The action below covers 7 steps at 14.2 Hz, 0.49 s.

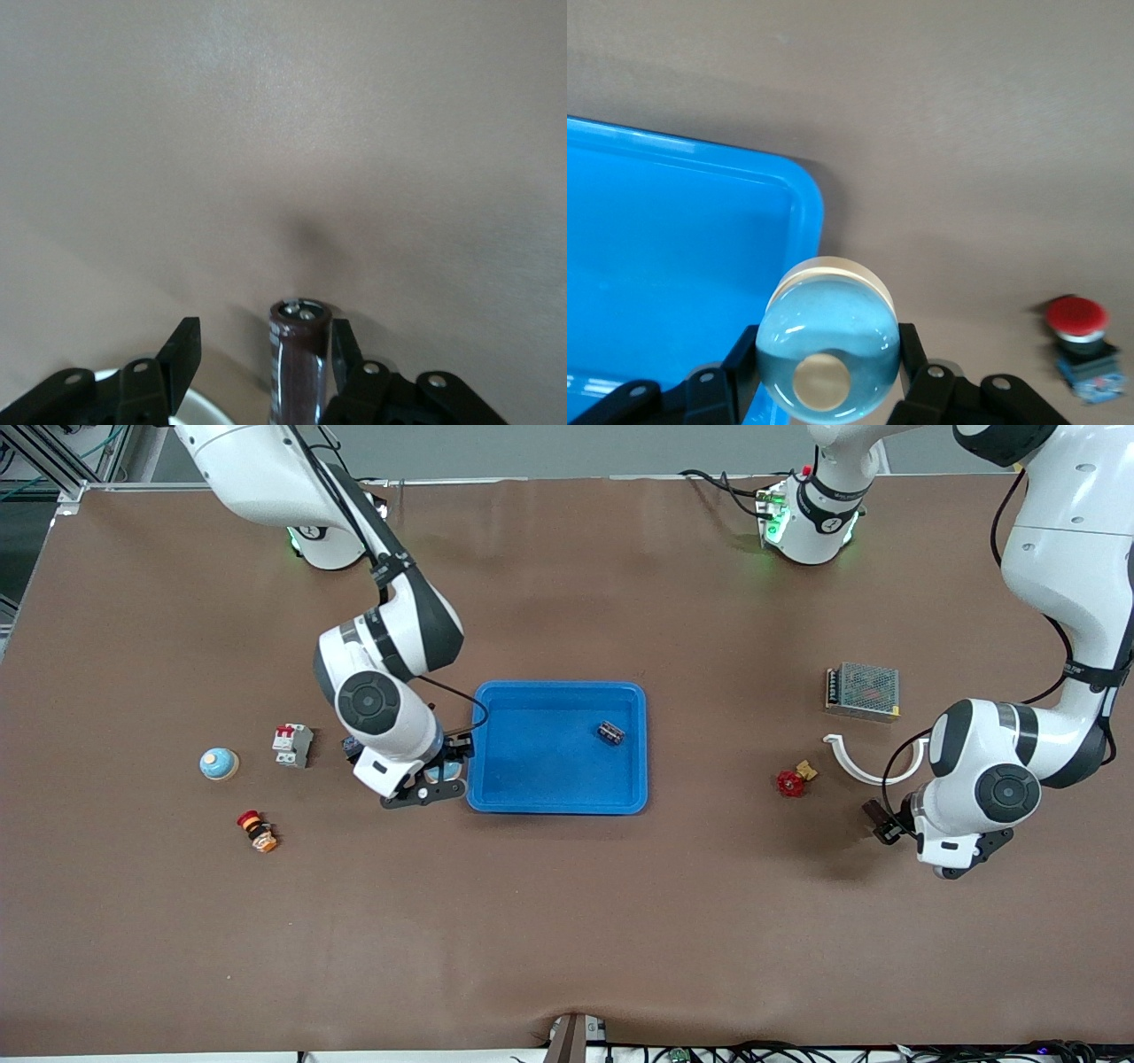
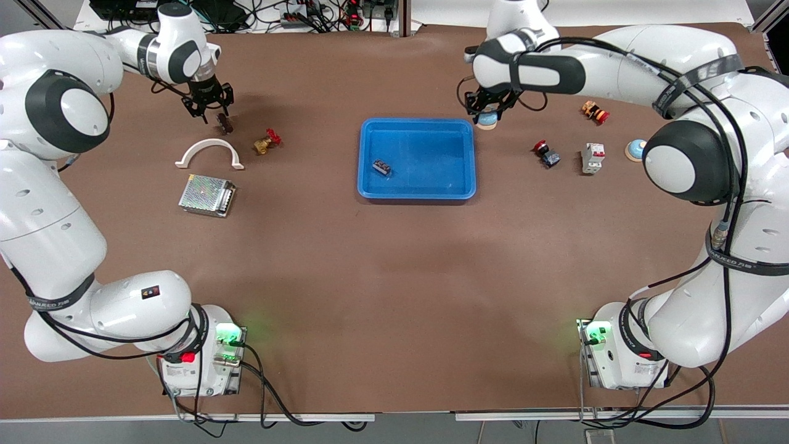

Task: Place electrolytic capacitor and blue bell in tray
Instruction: 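Lower the blue bell into the tray and open the right gripper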

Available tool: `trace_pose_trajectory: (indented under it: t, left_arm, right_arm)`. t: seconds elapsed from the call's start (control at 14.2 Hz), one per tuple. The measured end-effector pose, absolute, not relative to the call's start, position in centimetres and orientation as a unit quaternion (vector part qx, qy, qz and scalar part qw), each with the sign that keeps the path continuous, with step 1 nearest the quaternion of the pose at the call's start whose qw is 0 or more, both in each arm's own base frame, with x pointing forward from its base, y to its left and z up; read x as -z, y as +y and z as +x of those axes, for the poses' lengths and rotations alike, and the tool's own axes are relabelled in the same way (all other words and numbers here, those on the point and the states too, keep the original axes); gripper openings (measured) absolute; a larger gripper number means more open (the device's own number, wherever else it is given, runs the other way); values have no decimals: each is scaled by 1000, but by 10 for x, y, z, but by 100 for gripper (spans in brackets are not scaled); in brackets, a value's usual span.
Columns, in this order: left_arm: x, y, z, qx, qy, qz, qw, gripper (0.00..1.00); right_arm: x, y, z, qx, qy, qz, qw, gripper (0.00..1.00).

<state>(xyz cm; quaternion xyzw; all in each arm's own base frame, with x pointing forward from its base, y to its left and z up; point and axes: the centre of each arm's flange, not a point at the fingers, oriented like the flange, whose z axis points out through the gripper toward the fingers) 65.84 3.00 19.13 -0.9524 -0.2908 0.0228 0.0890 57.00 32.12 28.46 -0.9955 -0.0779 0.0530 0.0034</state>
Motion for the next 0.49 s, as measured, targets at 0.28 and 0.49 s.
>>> trace_pose_trajectory:
  t: [0.28, 0.49]
  left_arm:
    - [-183, 35, 653, -22, -288, -953, 89, 58]
    - [-183, 34, 653, -21, -288, -953, 89, 43]
  right_arm:
    - [-258, 352, 535, -44, -61, -997, 2, 66]
    - [-254, 378, 511, -46, -51, -998, -2, 66]
